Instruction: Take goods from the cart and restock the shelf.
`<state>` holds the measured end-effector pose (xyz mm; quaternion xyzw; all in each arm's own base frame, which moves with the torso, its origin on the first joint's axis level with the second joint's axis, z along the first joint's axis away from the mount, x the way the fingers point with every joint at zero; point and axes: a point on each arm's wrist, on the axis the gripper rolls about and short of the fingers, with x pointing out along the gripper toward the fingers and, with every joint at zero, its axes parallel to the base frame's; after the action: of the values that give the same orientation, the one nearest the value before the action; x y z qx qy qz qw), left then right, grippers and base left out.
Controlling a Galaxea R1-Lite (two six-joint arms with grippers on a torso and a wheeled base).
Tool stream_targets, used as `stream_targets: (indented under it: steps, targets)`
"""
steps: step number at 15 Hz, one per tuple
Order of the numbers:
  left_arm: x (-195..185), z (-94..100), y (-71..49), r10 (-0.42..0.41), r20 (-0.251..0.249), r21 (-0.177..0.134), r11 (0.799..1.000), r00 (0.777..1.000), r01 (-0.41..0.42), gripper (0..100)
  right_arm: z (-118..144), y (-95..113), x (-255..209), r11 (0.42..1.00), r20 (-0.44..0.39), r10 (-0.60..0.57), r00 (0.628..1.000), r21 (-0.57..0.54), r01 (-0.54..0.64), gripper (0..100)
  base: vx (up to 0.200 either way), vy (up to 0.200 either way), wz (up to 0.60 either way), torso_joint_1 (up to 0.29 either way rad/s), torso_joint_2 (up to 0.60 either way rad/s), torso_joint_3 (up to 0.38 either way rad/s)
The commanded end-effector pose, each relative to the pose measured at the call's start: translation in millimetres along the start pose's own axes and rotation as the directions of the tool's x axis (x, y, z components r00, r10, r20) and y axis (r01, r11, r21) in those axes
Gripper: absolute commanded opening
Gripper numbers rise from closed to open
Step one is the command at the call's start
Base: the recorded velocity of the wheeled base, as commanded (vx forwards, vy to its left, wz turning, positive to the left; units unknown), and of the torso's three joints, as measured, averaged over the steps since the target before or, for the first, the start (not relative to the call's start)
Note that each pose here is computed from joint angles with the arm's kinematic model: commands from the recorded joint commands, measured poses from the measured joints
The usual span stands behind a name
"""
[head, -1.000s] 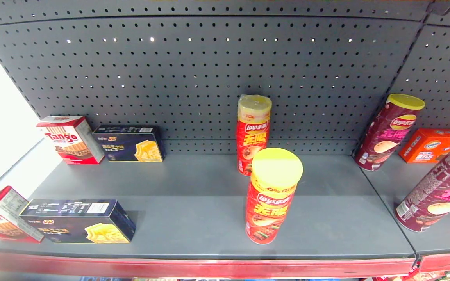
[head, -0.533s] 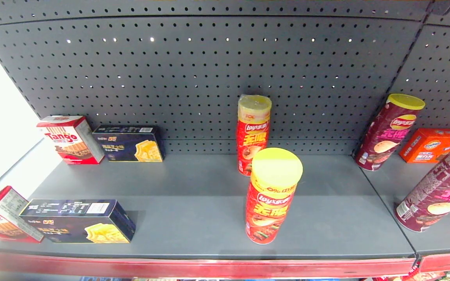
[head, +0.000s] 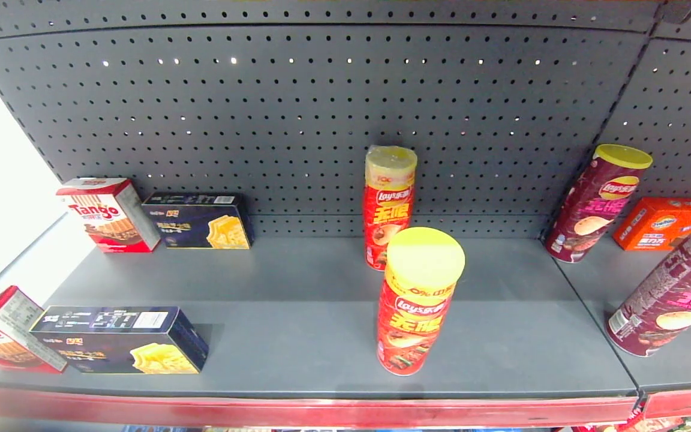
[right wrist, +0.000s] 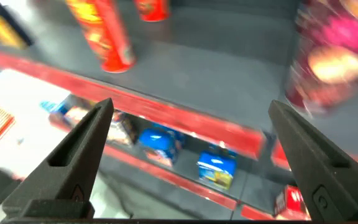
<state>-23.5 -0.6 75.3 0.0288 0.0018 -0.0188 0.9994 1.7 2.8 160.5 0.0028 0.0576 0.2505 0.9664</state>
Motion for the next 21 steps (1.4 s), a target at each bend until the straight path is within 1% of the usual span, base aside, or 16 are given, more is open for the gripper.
stream_targets:
  steps: [1, 2, 3, 5, 6, 7, 8, 9, 11, 12, 13, 14, 16, 18, 21]
  targets:
    - [0, 0.2, 0.0, 0.000, -0.003, -0.001, 1.000, 1.000, 0.000, 100, 24, 4, 40, 0.985, -0.179, 0.163, 0.970, -0.025, -0.170, 100, 0.000, 0.000, 0.00, 0.000, 0.00, 0.000]
    - [0, -0.3, 0.0, 0.000, -0.005, -0.003, 1.000, 1.000, 0.000, 100, 20, 7, 49, 0.976, -0.233, 0.204, 0.951, -0.031, -0.217, 100, 0.000, 0.000, 0.00, 0.000, 0.00, 0.000]
    - [0, -0.3, 0.0, 0.000, -0.005, -0.003, 1.000, 1.000, 0.000, 100, 23, 9, 59, 0.972, -0.262, 0.216, 0.941, -0.031, -0.232, 100, 0.000, 0.000, 0.00, 0.000, 0.00, 0.000]
    - [0, -0.1, 0.0, 0.000, -0.003, -0.003, 1.000, 1.000, 0.000, 100, 28, 12, 79, 0.974, -0.262, 0.210, 0.942, -0.033, -0.226, 100, 0.000, 0.000, 0.00, 0.000, 0.00, 0.000]
    - [0, -0.3, 0.0, 0.000, -0.005, -0.003, 1.000, 1.000, 0.000, 100, 28, 16, 99, 0.973, -0.289, 0.207, 0.935, -0.038, -0.227, 100, 0.000, 0.000, 0.00, 0.000, 0.00, 0.000]
    - [0, -0.3, 0.0, 0.000, -0.005, -0.003, 1.000, 1.000, 0.000, 100, 27, 17, 102, 0.972, -0.302, 0.208, 0.930, -0.040, -0.230, 100, 0.000, 0.000, 0.00, 0.000, 0.00, 0.000]
    - [0, -0.3, 0.0, 0.000, -0.005, -0.003, 1.000, 1.000, 0.000, 100, 26, 20, 115, 0.972, -0.349, 0.203, 0.915, -0.042, -0.232, 100, 0.000, 0.000, 0.00, 0.000, 0.00, 0.000]
    - [0, -0.3, 0.0, 0.000, -0.005, -0.003, 1.000, 1.000, 0.000, 100, 24, 22, 123, 0.972, -0.377, 0.196, 0.905, -0.044, -0.229, 100, 0.000, 0.000, 0.00, 0.000, 0.00, 0.000]
    - [0, -0.1, 0.0, 0.002, -0.003, -0.003, 1.000, 1.000, -0.002, 100, 29, 25, 141, 0.974, -0.404, 0.187, 0.895, -0.046, -0.224, 100, 0.000, 0.000, 0.00, 0.000, 0.00, 0.000]
    - [0, -0.1, 0.0, 0.000, -0.003, -0.004, 1.000, 1.000, 0.000, 100, 33, 27, 152, 0.976, -0.413, 0.172, 0.894, -0.050, -0.211, 100, 0.000, 0.000, 0.00, 0.000, 0.00, 0.000]
    - [0, -0.1, 0.0, 0.000, -0.003, -0.003, 1.000, 1.000, 0.000, 100, 33, 27, 154, 0.976, -0.415, 0.171, 0.894, -0.050, -0.210, 100, 0.000, 0.000, 0.00, 0.000, 0.00, 0.000]
    - [0, -0.1, 0.0, 0.000, -0.003, -0.003, 1.000, 1.000, 0.000, 100, 39, 31, 178, 0.979, -0.434, 0.157, 0.887, -0.053, -0.199, 100, 0.000, 0.000, 0.00, 0.000, 0.00, 0.000]
    - [0, -0.1, 0.0, 0.000, -0.003, -0.004, 1.000, 1.000, 0.000, 100, 47, 34, 203, 0.980, -0.438, 0.147, 0.887, -0.055, -0.190, 100, 0.000, 0.000, 0.00, 0.000, 0.00, 0.000]
    - [0, -0.1, 0.0, 0.000, -0.003, -0.006, 1.000, 1.000, 0.000, 100, 51, 36, 220, 0.984, -0.438, 0.123, 0.891, -0.066, -0.168, 100, 0.000, 0.000, 0.00, 0.000, 0.00, 0.000]
    - [0, -0.3, 0.0, 0.002, -0.005, -0.007, 1.000, 1.000, -0.002, 100, 54, 39, 235, 0.983, -0.438, 0.123, 0.891, -0.067, -0.169, 100, 0.000, 0.000, 0.00, 0.000, 0.00, 0.000]
